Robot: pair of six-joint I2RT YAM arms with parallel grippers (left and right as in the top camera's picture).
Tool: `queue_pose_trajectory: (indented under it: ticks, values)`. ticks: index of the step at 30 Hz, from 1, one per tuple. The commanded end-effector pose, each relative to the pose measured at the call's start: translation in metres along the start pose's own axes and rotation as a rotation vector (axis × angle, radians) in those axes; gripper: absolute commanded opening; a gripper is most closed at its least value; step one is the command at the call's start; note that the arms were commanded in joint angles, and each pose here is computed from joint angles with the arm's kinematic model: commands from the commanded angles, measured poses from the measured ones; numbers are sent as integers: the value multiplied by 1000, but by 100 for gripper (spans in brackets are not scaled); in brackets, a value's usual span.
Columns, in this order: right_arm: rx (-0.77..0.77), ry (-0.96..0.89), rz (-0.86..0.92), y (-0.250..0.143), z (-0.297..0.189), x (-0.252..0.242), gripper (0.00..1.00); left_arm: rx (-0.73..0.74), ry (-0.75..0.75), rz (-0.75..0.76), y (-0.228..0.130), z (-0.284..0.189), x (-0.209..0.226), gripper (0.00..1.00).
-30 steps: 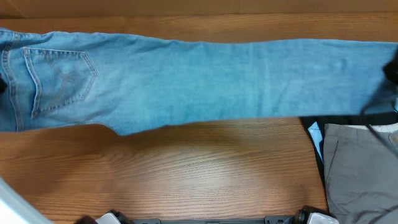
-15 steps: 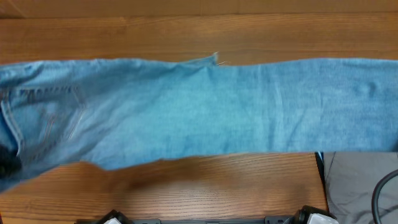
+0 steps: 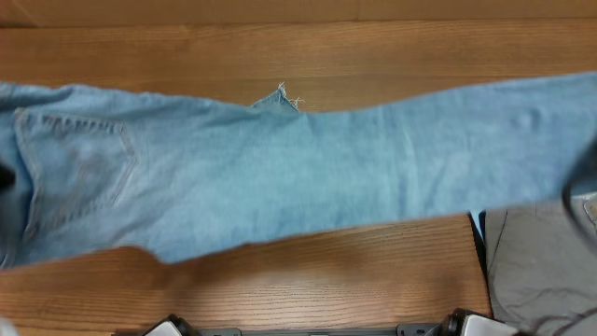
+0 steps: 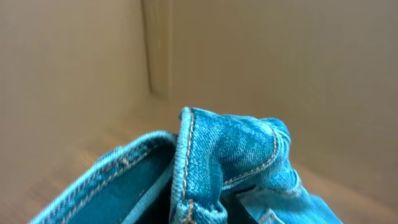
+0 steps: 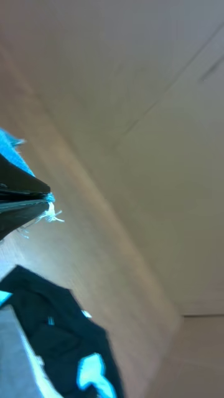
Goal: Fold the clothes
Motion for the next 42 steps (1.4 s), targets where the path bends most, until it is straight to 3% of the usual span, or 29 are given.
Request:
queue_pose_trajectory:
  ticks: [1,5,8,11,14,17,18,24,30,37,42]
  values:
    - [148,-12,21,-2,53,-5,4,207,-47,-5,-9,64,8,15]
    - [326,-18,1,-14,115,-10,4,475,-24,-11,-35,143,29,14]
    - [434,1,-3,-24,168,-12,4,583,-50,-36,-49,205,41,22]
    - [506,0,-29,-35,235,-19,4,641,-106,-30,-65,267,48,37]
    - [534,-6,-24,-45,280,-28,4,682,-110,-44,-78,295,54,55]
    - [569,-16,-28,-58,321,-39,4,711,-113,-34,-85,303,57,58]
    - [584,-20,-24,-63,331,-43,4,712,-110,-30,-85,302,58,64]
    - [625,-31,-22,-77,353,-51,4,745,-119,15,-91,300,55,76]
    - [635,-33,-19,-78,351,-51,4,769,-32,83,-117,351,62,77]
    - [681,-46,-18,-84,346,-52,4,802,-34,57,-167,431,77,62]
    - [708,-40,-56,-88,342,-53,4,800,-38,61,-200,475,86,64]
Point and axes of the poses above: each gripper's point midway between its finger pads, its own z axis out along the fingers, its own x axis along the line the jaws close on, y = z × x, the point moved 7 cm from there along -z, back along the fingers, and after that the axes turned 3 degrees about -z, right-handed, at the moved point
